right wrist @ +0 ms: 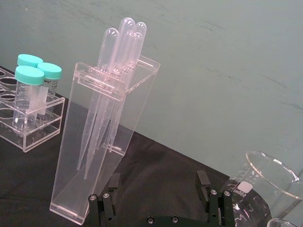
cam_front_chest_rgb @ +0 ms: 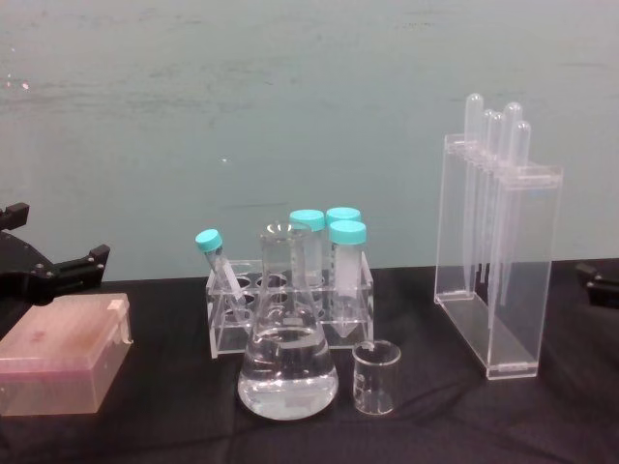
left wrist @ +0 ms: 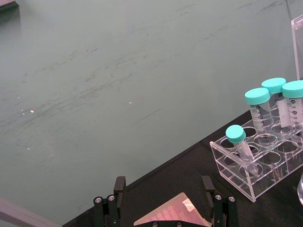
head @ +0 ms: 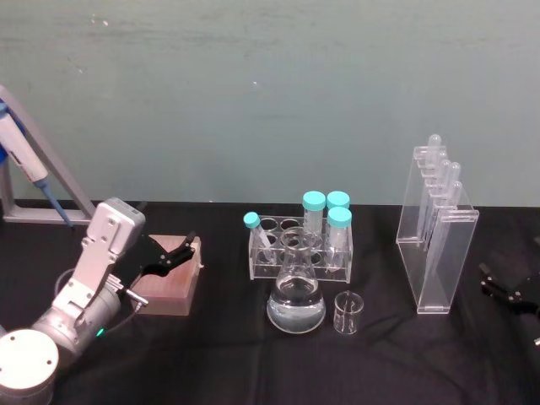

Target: Place the experimental apparatus aside using one hand.

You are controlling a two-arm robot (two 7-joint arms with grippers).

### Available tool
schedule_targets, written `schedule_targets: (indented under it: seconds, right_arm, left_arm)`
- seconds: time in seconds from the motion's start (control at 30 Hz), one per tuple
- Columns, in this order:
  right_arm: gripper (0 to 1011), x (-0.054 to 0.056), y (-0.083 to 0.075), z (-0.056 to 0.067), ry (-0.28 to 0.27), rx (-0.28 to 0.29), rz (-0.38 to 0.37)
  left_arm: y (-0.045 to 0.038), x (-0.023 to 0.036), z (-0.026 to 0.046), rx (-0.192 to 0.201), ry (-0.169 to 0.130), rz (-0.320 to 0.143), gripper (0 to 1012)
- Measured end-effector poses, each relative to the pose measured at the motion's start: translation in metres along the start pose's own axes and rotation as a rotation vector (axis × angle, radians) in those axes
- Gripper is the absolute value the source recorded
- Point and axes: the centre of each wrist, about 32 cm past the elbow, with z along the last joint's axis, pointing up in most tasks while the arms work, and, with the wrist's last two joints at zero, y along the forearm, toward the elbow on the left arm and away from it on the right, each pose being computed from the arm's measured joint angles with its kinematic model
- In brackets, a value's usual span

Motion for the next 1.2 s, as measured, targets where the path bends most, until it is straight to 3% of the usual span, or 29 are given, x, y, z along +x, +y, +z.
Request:
schedule_targets:
  seconds: [1.2]
  right_arm:
    - [1000, -0.0015, -0.0034, 0.0016, -0.018, 0.010, -0.011]
  left_arm:
    - [0.0000, 0.0000, 0.0000, 0.000, 0.000, 0.000, 1000]
